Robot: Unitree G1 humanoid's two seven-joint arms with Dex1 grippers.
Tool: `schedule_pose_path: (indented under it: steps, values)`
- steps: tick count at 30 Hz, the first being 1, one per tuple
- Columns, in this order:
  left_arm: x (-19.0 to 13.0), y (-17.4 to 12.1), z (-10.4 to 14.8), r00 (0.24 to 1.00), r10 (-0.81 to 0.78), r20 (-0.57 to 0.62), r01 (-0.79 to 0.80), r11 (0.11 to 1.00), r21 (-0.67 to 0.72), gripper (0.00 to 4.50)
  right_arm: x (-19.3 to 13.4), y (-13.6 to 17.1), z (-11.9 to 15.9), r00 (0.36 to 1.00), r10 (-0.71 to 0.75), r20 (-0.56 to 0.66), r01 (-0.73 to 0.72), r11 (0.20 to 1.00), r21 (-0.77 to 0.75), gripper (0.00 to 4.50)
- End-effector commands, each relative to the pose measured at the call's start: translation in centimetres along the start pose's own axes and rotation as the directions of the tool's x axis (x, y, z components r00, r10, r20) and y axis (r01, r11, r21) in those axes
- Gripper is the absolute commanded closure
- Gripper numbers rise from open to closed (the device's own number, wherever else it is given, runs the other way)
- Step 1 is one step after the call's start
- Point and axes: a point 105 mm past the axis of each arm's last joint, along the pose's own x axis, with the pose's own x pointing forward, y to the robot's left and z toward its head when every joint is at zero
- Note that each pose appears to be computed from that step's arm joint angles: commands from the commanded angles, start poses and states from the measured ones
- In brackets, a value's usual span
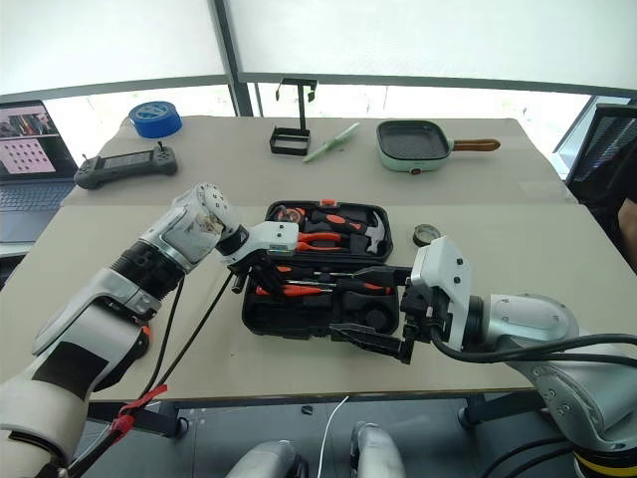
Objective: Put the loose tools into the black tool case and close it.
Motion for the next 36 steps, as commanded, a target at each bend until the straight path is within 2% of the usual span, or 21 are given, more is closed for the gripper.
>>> schedule_pose_path:
  steps: [1,7,11,14,15,17,23,24,36]
  values:
    - [-1.0,-0.5,0.0,1.0,-0.009,-0.001,0.009,0.999,0.036,2.13,0.0,0.2,0.8,0.999,-0.001,0.033,0.002,1.0,-0.027,0.0]
    - [-3.4,-0.8,1.0,0.998,0.01,0.061,-0.014,0.997,0.07,0.03,0.1,0.2,0.5,1.0,0.003,0.03,-0.003,1.0,-0.021,0.0]
    - [-5.8,-1.2,2.5,0.968,0.023,0.248,-0.045,0.995,0.084,0.03,0.2,0.1,0.4,1.0,0.004,0.029,-0.004,1.0,-0.02,0.0]
    - [-6.4,-0.6,3.2,0.882,0.085,0.463,-0.129,0.99,0.063,0.73,0.0,0.1,0.2,1.0,-0.001,0.023,0.001,1.0,-0.016,0.0]
    - [-6.3,-0.2,2.8,0.86,0.118,0.497,-0.155,0.987,0.034,1.19,0.0,0.0,0.1,1.0,-0.004,0.021,0.005,1.0,-0.014,0.0]
    - [-5.5,0.1,1.8,0.828,0.162,0.537,-0.189,0.982,-0.005,1.85,-0.2,0.0,0.0,1.0,-0.012,0.016,0.012,1.0,-0.012,0.0]
    - [-2.6,-0.8,-0.1,0.765,0.189,0.616,-0.214,0.976,-0.034,4.26,-0.5,-0.3,-0.2,0.999,-0.031,0.011,0.031,1.0,-0.005,0.0]
    - [-2.3,-1.0,-0.1,0.756,0.182,0.629,-0.207,0.978,-0.035,4.44,-0.5,-0.4,-0.2,0.999,-0.032,0.009,0.032,0.999,-0.004,0.0]
    - [1.0,-1.2,-1.5,0.812,0.183,0.554,-0.226,0.974,0.009,4.44,-0.3,-0.4,-0.6,0.999,-0.036,0.002,0.036,0.999,0.01,0.0]
